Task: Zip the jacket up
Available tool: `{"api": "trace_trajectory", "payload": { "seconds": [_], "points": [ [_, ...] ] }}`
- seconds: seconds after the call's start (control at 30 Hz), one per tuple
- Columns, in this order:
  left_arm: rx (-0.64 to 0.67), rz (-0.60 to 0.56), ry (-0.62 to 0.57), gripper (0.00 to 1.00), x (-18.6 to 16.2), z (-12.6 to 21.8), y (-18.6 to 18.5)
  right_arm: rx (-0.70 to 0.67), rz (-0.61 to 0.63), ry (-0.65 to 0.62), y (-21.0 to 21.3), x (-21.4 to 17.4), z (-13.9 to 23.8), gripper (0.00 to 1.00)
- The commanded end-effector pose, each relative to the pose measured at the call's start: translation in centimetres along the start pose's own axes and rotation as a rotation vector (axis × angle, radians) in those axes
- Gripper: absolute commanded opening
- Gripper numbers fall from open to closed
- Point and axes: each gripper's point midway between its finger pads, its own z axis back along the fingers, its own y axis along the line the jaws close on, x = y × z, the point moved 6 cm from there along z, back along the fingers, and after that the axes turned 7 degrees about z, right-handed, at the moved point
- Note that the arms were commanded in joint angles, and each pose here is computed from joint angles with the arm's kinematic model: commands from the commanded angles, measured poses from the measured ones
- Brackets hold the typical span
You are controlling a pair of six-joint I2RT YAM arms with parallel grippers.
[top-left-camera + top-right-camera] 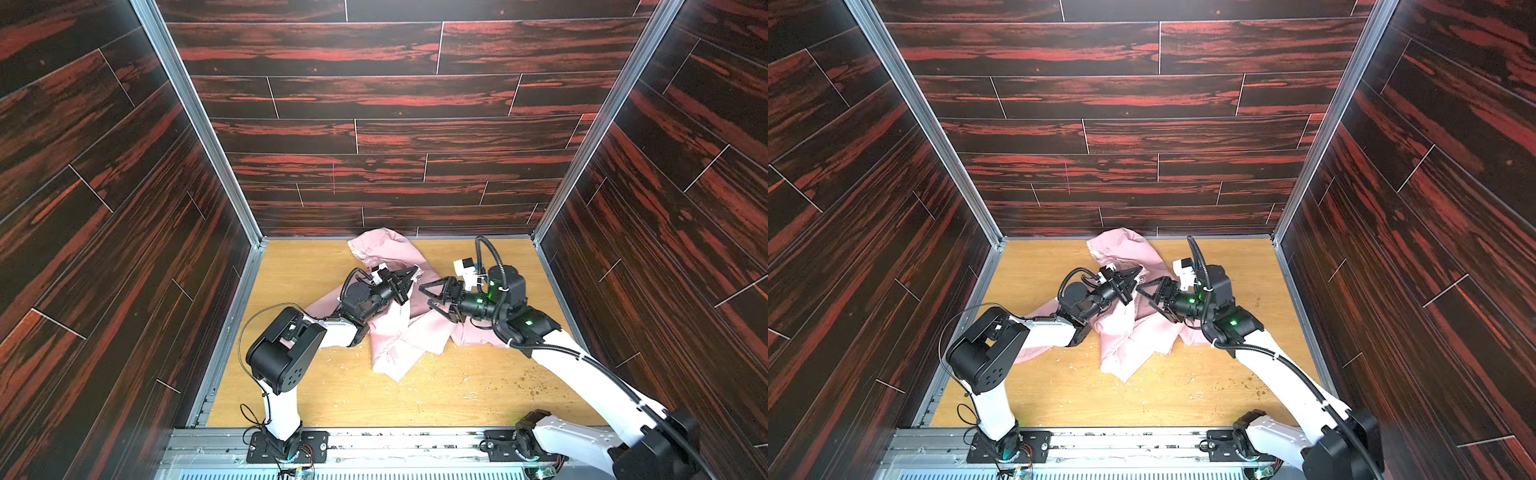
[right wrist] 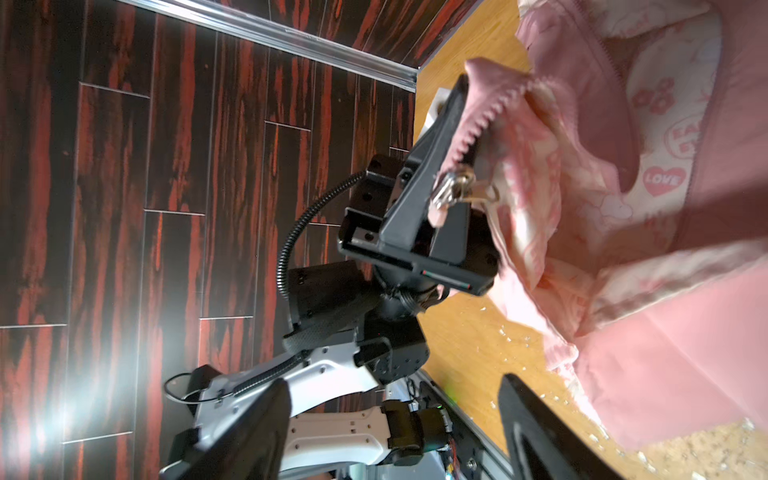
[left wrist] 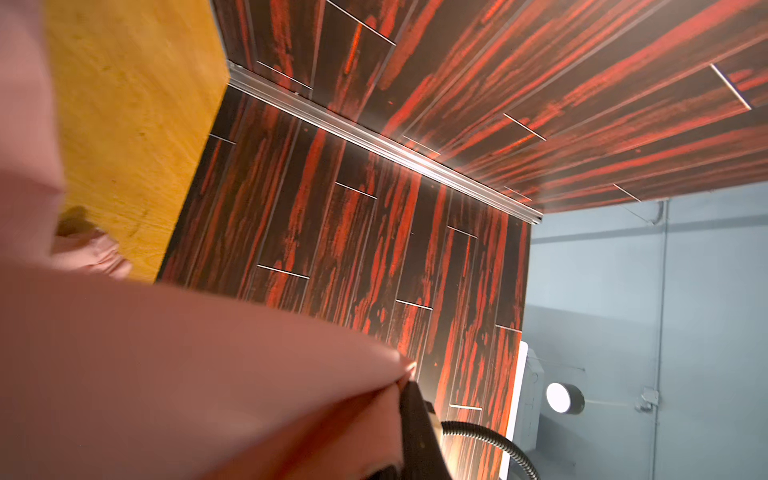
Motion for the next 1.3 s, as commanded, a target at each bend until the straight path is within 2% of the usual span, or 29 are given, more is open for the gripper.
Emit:
{"api": "trace_trajectory", "payload": {
  "seconds": [0.0,0.1,0.2,0.37,0.5,0.77,0.9,0.97,1.03,1.1,1.13,1.27],
  "points": [
    [-0.053,-0.028,0.058,0.0,-1.0,-0.2,-1.5,-0.045,0.045,-0.06,1.2,0.7,2.2,0.83],
    [-0.035,-0.019,0.047,0.0,-0.8,0.3,-0.8,-0.113,0.041,-0.093,0.4,1.4,3.4,0.79],
    [-0.011,-0.02,0.036,0.0,-0.6,0.8,-0.4,-0.25,-0.05,-0.137,-2.5,2.3,4.5,0.71],
    [0.023,-0.017,0.005,0.0,-0.1,2.1,0.3,-0.522,-0.252,-0.053,-10.6,1.5,5.1,0.72],
    [0.046,-0.006,-0.006,0.0,0.0,2.9,1.1,-0.625,-0.329,-0.021,-15.7,0.4,4.4,0.75],
    [0.065,0.0,-0.012,0.0,-0.1,3.8,1.6,-0.639,-0.408,-0.016,-20.7,0.8,1.1,0.75],
    [0.055,0.008,-0.017,0.0,0.0,4.1,1.5,-0.603,-0.383,-0.012,-21.4,2.2,-0.6,0.72],
    [0.048,0.008,-0.022,0.0,0.2,4.4,1.3,-0.591,-0.363,0.006,-21.3,3.1,-1.4,0.6],
    [0.043,0.006,-0.032,0.0,0.5,4.7,1.1,-0.584,-0.33,0.028,-21.0,4.1,-2.0,0.39],
    [0.035,0.0,-0.037,0.0,0.8,4.9,0.6,-0.586,-0.256,0.029,-19.7,6.3,-2.2,0.07],
    [0.029,-0.005,-0.036,0.0,0.9,5.0,0.2,-0.592,-0.221,0.026,-19.1,7.3,-2.1,0.0],
    [0.003,-0.055,-0.022,0.0,1.2,4.5,-1.5,-0.584,0.029,-0.006,-14.4,13.4,-1.5,0.0]
  ]
}}
